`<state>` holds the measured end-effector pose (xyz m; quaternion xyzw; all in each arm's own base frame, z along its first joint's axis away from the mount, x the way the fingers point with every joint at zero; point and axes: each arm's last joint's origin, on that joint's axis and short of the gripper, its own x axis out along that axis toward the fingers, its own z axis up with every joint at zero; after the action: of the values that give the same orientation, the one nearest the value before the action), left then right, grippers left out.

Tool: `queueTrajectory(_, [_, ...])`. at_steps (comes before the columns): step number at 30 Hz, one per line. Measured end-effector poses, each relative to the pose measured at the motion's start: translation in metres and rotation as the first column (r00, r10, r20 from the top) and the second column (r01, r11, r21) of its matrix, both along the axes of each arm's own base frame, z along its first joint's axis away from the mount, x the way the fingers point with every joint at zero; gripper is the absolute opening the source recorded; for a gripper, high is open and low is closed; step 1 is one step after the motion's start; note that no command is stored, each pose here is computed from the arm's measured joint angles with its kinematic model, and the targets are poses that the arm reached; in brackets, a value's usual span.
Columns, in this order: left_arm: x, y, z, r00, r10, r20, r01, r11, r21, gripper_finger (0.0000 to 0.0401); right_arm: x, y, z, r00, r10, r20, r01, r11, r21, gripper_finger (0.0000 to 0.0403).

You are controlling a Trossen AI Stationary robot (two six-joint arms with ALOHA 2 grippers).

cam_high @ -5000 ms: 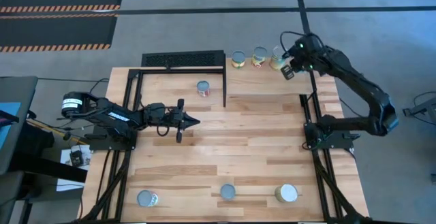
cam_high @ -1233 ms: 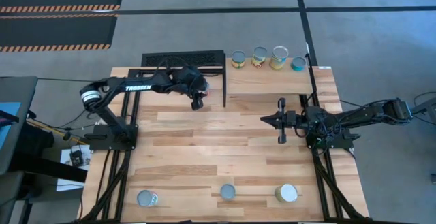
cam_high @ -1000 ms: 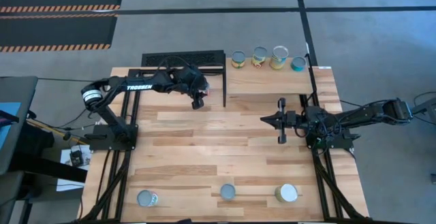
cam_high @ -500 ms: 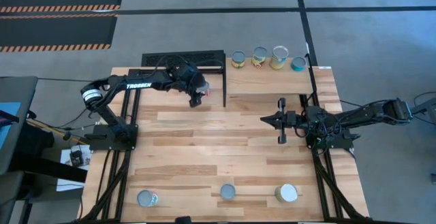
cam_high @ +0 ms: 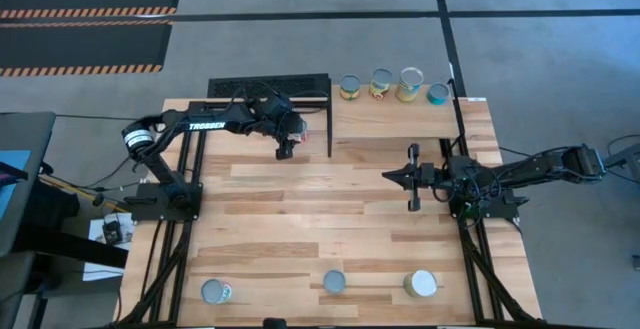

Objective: Pick and place cans onto a shelf
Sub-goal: Put the canned diced tomatoes on the shelf

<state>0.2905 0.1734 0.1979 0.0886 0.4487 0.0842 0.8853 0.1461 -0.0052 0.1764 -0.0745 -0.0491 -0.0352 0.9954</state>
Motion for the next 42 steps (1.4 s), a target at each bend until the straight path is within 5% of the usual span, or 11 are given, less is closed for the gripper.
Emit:
queueTrajectory(11, [0.009, 0.006, -0.034, 0.993, -0.019, -0.12, 0.026, 0.998, 0.056, 0.0207, 0.0, 0.0, 0.0, 1.0, 0.001, 0.001, -0.001, 1.0, 0.001, 0.0012])
queueTrajectory(21, [0.01, 0.005, -0.033, 0.986, -0.041, -0.164, 0.061, 0.991, 0.121, 0.003, 0.0, 0.0, 0.0, 1.0, -0.001, 0.001, 0.001, 1.0, -0.006, 0.0012])
queueTrajectory(25, [0.007, -0.002, -0.03, 0.979, -0.057, -0.194, 0.077, 0.992, 0.1, 0.0012, 0.0, 0.0, 0.0, 1.0, -0.001, 0.001, 0.001, 1.0, -0.007, 0.0012])
queueTrajectory(29, [0.0, -0.022, -0.013, 0.973, -0.088, -0.215, 0.103, 0.993, 0.056, 0.0005, 0.0, 0.0, 0.0, 1.0, -0.002, 0.001, 0.002, 1.0, -0.008, 0.0012])
queueTrajectory(35, [-0.014, -0.069, 0.04, 0.985, -0.17, -0.036, 0.164, 0.978, -0.126, 0.0004, 0.0, 0.0, 0.0, 1.0, -0.002, 0.001, 0.002, 1.0, -0.009, 0.0012])
queueTrajectory(42, [0.001, -0.113, 0.096, 0.984, -0.054, 0.17, 0.067, 0.995, -0.077, 0.0002, 0.0, 0.0, 0.0, 1.0, -0.003, 0.001, 0.003, 1.0, -0.008, 0.0012])
